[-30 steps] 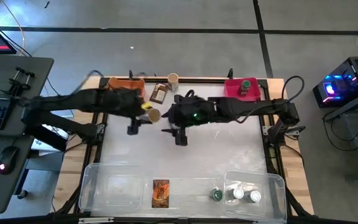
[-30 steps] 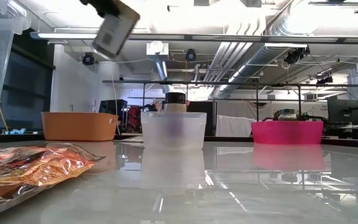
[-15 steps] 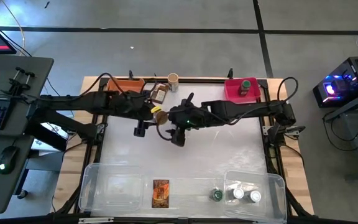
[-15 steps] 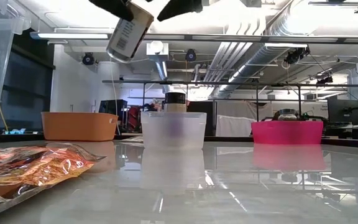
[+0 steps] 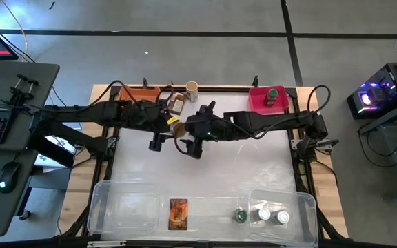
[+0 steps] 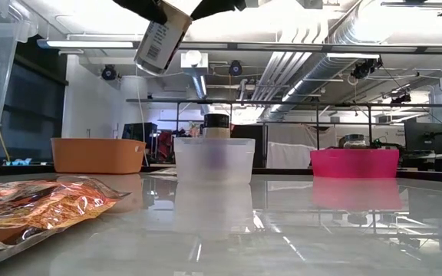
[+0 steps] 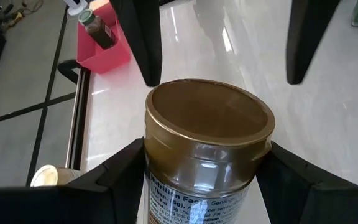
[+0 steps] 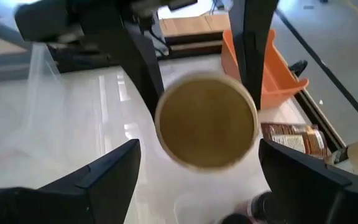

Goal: Sort spices by type
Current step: Put the bottom gold seasoning bottle into the left transparent bin

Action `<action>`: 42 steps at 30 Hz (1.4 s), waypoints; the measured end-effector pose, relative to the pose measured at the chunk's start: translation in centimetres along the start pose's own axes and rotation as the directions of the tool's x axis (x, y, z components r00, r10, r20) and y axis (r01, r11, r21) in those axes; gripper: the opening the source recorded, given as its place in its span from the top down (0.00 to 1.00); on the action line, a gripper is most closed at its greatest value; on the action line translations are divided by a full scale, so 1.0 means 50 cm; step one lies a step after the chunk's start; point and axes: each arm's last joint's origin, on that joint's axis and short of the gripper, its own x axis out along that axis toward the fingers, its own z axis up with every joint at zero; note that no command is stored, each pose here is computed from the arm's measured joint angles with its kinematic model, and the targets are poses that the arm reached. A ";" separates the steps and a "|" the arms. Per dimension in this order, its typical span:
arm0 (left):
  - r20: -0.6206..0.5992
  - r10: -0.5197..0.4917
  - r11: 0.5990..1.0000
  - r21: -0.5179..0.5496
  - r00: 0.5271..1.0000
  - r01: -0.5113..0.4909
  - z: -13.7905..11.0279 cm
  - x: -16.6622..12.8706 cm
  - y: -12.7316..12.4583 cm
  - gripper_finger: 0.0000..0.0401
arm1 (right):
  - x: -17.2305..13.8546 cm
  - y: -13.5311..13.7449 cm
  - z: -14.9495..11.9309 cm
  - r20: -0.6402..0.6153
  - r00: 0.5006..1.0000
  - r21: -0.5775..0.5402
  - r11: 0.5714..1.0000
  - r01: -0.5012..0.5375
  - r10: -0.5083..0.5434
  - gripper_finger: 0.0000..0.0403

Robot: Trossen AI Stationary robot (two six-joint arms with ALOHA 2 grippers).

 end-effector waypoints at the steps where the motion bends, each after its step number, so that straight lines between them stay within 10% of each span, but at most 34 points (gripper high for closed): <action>1: 0.006 0.002 1.000 0.000 1.000 -0.002 0.001 0.000 0.000 0.43 | 0.000 0.000 0.002 0.008 1.000 -0.007 1.000 -0.001 0.001 0.20; 42: 0.080 0.028 0.997 0.066 0.996 -0.034 0.021 0.022 0.006 0.36 | 0.006 -0.018 0.002 0.004 0.998 -0.159 0.986 0.057 -0.057 0.32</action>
